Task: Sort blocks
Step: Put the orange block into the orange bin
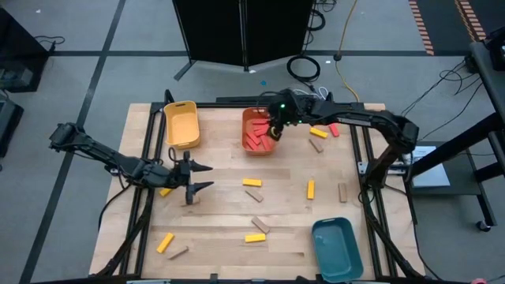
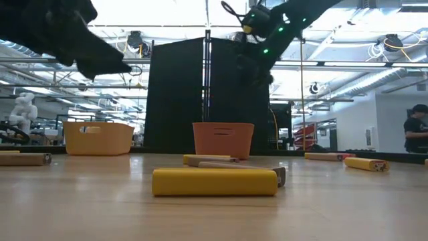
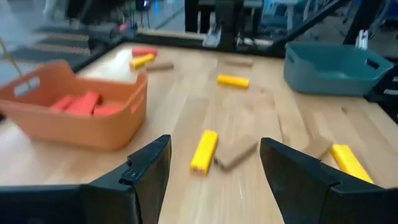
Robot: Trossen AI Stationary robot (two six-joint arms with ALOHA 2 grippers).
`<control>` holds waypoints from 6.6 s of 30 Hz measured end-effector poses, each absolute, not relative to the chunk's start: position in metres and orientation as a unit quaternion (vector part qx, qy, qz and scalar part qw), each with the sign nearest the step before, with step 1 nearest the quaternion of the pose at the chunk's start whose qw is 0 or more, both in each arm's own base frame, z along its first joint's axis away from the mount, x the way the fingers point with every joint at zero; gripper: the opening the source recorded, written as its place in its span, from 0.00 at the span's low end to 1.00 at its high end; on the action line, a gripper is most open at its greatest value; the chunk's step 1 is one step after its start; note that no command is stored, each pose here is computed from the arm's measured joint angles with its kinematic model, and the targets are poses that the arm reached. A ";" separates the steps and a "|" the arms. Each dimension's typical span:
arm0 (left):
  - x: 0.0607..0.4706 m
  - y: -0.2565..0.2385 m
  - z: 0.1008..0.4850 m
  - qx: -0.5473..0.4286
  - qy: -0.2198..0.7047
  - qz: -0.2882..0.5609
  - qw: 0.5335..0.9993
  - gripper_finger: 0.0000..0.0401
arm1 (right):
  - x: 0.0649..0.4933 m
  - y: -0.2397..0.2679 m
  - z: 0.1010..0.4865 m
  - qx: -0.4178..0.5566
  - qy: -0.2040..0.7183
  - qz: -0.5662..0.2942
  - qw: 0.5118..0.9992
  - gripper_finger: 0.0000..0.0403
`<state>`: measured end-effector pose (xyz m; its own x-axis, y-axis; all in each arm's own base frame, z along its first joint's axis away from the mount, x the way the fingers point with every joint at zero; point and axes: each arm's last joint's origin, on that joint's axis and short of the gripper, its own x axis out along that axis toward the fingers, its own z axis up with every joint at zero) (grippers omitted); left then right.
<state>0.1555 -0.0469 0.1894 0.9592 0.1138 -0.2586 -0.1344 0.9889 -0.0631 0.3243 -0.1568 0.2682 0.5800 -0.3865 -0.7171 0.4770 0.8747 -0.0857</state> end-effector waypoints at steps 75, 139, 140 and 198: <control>0.138 -0.040 0.197 -0.094 0.121 0.067 0.986 0.61 | 0.148 -0.233 0.152 0.326 0.639 -0.418 0.557 0.41; 0.145 -0.028 0.241 0.068 0.091 0.091 0.989 0.61 | 0.163 -0.265 0.160 0.369 0.687 -0.342 0.524 0.41; 0.145 -0.028 0.241 0.068 0.091 0.091 0.989 0.61 | 0.164 -0.267 0.162 0.364 0.687 -0.341 0.529 0.41; 0.144 -0.028 0.236 0.092 0.118 0.096 0.984 0.61 | 0.157 -0.256 0.138 0.353 0.698 -0.338 0.523 0.18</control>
<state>0.1442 -0.0275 0.2360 0.9539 0.2101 -0.2144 -0.1666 0.9646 0.2042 0.1573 -0.2563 0.1378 -0.2038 0.1389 -0.9691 0.8463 0.5226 -0.1031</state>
